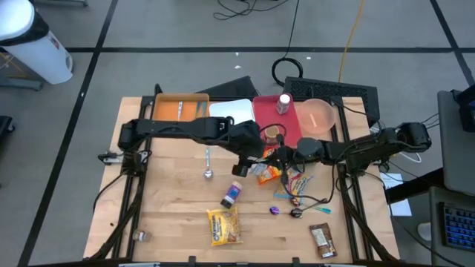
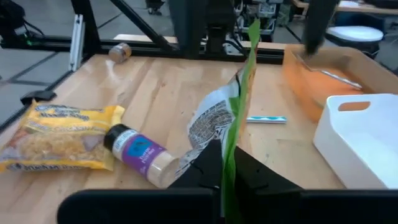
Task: Pick & Place Food Item
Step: Put the green noodle pack into the white bin
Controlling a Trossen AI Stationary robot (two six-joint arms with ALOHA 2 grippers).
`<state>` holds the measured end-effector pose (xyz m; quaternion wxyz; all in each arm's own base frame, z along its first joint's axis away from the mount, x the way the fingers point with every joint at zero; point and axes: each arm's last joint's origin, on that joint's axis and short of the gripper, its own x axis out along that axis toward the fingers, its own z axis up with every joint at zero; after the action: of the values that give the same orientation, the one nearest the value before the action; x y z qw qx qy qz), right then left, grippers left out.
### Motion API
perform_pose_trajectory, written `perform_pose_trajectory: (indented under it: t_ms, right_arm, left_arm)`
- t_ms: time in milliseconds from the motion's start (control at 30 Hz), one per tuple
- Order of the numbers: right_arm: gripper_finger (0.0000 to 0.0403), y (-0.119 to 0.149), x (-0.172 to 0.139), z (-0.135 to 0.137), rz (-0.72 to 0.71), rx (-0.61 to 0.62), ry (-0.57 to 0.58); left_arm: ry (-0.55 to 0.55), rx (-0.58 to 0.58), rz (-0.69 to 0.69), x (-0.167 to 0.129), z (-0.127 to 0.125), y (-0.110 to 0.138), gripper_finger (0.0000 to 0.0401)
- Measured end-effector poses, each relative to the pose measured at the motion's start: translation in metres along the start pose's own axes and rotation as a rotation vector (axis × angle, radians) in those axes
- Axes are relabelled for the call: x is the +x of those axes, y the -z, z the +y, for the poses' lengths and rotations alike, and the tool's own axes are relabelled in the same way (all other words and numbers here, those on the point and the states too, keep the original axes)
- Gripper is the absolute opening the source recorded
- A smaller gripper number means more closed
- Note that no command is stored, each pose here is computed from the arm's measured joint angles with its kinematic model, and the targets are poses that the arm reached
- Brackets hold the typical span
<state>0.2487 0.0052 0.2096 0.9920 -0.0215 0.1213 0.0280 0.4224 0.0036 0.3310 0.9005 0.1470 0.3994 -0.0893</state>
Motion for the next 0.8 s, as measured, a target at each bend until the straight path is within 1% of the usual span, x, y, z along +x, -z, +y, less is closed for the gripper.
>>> perform_pose_trajectory:
  t_ms: [33, 167, 300, 533, 600, 700, 800]
  right_arm:
    - [0.0000, 0.000, 0.000, -0.002, -0.001, -0.008, -0.003]
    - [0.0000, -0.004, 0.000, -0.006, -0.015, -0.013, -0.084]
    - [0.0000, -0.009, 0.001, -0.008, -0.027, -0.022, -0.084]
    - [0.0000, -0.017, 0.002, -0.007, -0.053, -0.041, -0.109]
    - [0.0000, -0.018, 0.002, -0.007, -0.056, -0.042, -0.108]
    - [0.0000, -0.018, 0.002, -0.007, -0.055, -0.042, -0.108]
    - [0.0000, -0.018, 0.002, -0.007, -0.055, -0.042, -0.108]
  left_arm:
    - [0.009, -0.012, 0.029, 0.003, 0.001, 0.001, 0.0217]
    - [0.020, -0.040, 0.079, 0.008, 0.006, 0.002, 0.0216]
    - [0.045, -0.061, 0.105, 0.010, 0.010, 0.007, 0.0216]
    - [0.105, -0.094, 0.081, 0.009, 0.017, 0.010, 0.0216]
    - [0.108, -0.100, 0.086, 0.008, 0.018, 0.011, 0.0213]
    - [0.108, -0.098, 0.087, 0.008, 0.018, 0.011, 0.0195]
    - [0.108, -0.088, 0.081, 0.008, 0.018, 0.010, 0.0162]
